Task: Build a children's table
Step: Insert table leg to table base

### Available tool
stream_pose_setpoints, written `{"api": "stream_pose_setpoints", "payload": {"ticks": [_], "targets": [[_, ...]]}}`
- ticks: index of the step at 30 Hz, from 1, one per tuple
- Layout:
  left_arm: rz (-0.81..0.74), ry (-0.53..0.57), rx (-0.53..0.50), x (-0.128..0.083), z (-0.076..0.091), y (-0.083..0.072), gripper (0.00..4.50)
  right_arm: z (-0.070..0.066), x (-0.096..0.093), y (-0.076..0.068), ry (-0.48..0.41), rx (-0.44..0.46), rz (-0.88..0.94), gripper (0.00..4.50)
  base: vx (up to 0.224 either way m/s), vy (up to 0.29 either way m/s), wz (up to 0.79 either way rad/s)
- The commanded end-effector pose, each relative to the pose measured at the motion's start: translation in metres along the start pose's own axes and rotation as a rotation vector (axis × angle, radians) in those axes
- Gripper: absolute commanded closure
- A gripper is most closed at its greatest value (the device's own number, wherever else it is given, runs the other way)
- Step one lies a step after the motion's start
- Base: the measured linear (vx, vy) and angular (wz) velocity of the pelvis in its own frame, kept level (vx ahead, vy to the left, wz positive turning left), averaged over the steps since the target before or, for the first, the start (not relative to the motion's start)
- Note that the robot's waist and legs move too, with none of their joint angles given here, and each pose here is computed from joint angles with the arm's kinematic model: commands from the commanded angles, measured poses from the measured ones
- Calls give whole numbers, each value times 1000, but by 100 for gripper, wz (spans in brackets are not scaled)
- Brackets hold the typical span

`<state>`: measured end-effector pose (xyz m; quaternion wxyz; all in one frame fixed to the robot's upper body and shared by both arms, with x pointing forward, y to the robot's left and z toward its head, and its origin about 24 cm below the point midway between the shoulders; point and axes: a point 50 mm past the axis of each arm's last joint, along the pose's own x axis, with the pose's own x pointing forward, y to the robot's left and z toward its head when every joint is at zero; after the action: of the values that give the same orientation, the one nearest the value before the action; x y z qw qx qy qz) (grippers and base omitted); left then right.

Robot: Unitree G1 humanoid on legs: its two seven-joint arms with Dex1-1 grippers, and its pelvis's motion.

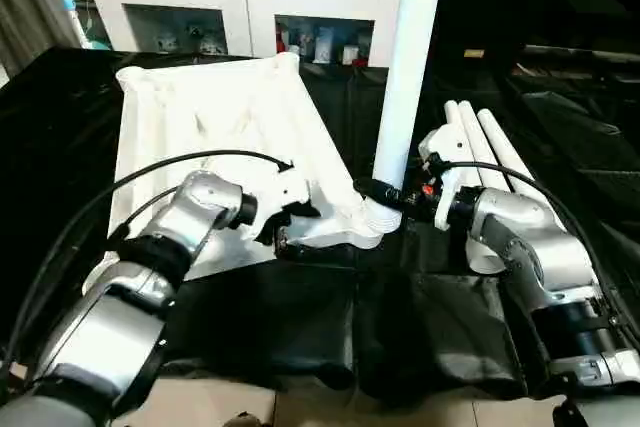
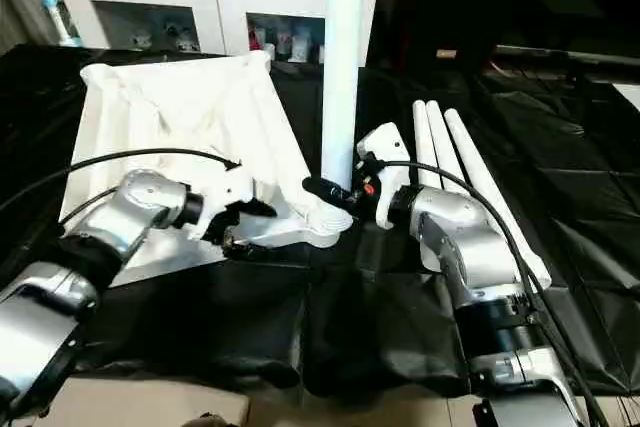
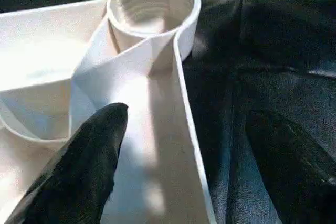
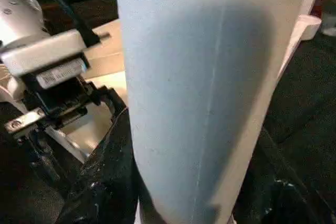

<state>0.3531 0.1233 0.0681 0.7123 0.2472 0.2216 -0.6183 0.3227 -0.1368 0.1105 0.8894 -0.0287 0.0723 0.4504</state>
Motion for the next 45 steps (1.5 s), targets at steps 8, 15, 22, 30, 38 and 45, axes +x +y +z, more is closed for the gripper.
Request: {"api": "stream_pose_setpoints", "payload": {"ticks": [8,15,22,30,38,45], "targets": [[-20,25,24,3,3,1,130,5,-3,0,-7,-21,-5,264,0,0,0],[-29,20,15,2,4,2,212,5,-3,1,-6,-24,-2,264,0,0,0],[-29,5,12,2,6,3,264,4,-3,2,-1,-28,0,264,0,0,0],[-28,-5,3,3,4,2,335,4,-3,2,0,-26,1,264,0,0,0],[-22,-10,-5,4,1,1,389,4,-2,2,-1,-23,1,264,0,0,0],[-8,-21,-28,6,-3,-1,436,3,-1,2,-5,-17,-1,264,0,0,0]]}}
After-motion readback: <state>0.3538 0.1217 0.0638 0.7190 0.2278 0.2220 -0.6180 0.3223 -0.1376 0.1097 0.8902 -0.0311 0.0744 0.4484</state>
